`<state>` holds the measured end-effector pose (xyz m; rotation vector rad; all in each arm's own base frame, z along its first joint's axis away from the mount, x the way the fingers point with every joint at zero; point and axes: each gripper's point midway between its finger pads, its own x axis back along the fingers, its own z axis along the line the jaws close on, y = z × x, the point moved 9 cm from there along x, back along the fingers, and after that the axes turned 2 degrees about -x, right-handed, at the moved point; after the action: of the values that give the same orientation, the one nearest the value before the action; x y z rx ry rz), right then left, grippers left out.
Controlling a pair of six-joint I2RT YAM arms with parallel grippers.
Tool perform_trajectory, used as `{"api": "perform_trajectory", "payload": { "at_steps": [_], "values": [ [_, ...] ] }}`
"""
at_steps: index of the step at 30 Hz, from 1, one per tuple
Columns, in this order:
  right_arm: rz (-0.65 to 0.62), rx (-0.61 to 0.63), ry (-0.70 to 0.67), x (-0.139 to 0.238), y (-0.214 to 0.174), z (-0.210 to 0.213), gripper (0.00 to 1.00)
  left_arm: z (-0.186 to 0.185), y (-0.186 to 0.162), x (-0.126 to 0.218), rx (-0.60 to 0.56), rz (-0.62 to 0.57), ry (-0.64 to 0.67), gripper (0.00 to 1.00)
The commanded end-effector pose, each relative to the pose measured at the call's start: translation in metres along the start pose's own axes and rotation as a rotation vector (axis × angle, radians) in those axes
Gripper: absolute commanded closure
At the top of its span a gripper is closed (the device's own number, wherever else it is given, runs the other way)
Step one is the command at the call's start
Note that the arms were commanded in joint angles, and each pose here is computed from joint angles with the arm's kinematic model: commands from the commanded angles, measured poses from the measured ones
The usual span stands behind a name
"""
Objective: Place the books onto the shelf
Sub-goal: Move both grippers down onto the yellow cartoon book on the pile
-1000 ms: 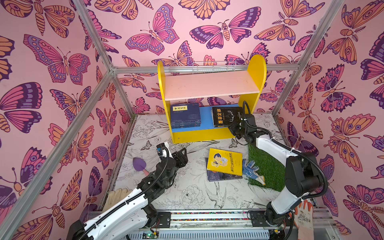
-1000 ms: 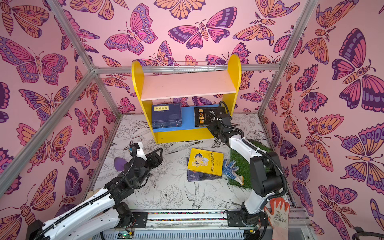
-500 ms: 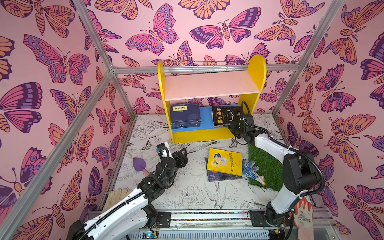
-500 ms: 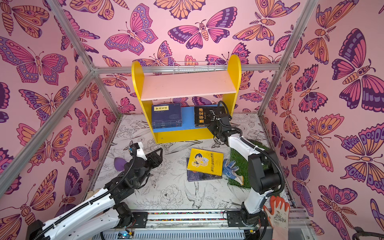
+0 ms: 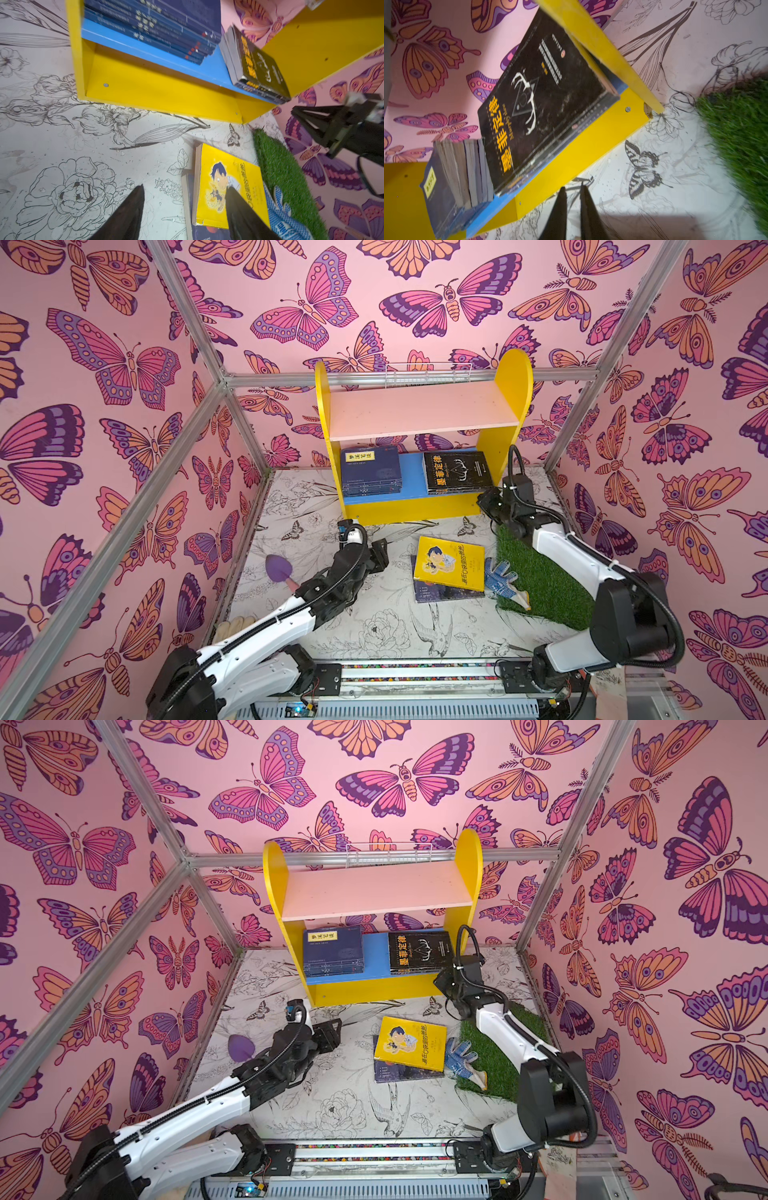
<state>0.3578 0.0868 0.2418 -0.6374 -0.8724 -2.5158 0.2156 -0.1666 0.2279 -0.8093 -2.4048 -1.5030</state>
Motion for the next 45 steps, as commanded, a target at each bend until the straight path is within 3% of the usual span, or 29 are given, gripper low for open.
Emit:
{"api": "perform_trajectory", "payload": {
  "at_steps": [1, 7, 13, 25, 36, 38, 45],
  "values": [
    [0.116, 0.133, -0.022, 0.021, -0.021, -0.018, 0.74, -0.014, -0.006, -0.017, -0.117, 0.099, -0.066, 0.36],
    [0.386, 0.16, -0.028, 0.043, -0.071, -0.06, 0.48, -0.034, -0.042, -0.068, -0.243, 0.367, -0.184, 0.32],
    [0.632, 0.062, -0.107, 0.033, -0.109, -0.096, 0.45, -0.039, -0.069, -0.104, -0.282, 0.514, -0.228, 0.28],
    [0.537, 0.111, -0.372, 0.027, -0.105, -0.127, 0.41, -0.025, -0.095, -0.129, -0.251, 0.626, -0.165, 0.28],
    [0.528, 0.119, -0.426, 0.015, -0.107, -0.138, 0.41, -0.024, -0.102, -0.135, -0.244, 0.658, -0.166, 0.28],
    [0.528, 0.113, -0.4, 0.012, -0.107, -0.137, 0.41, -0.023, -0.103, -0.135, -0.243, 0.658, -0.163, 0.28],
    [0.505, 0.097, -0.121, 0.007, -0.1, -0.103, 0.51, -0.024, -0.105, -0.137, -0.241, 0.673, -0.173, 0.29]
  ]
}}
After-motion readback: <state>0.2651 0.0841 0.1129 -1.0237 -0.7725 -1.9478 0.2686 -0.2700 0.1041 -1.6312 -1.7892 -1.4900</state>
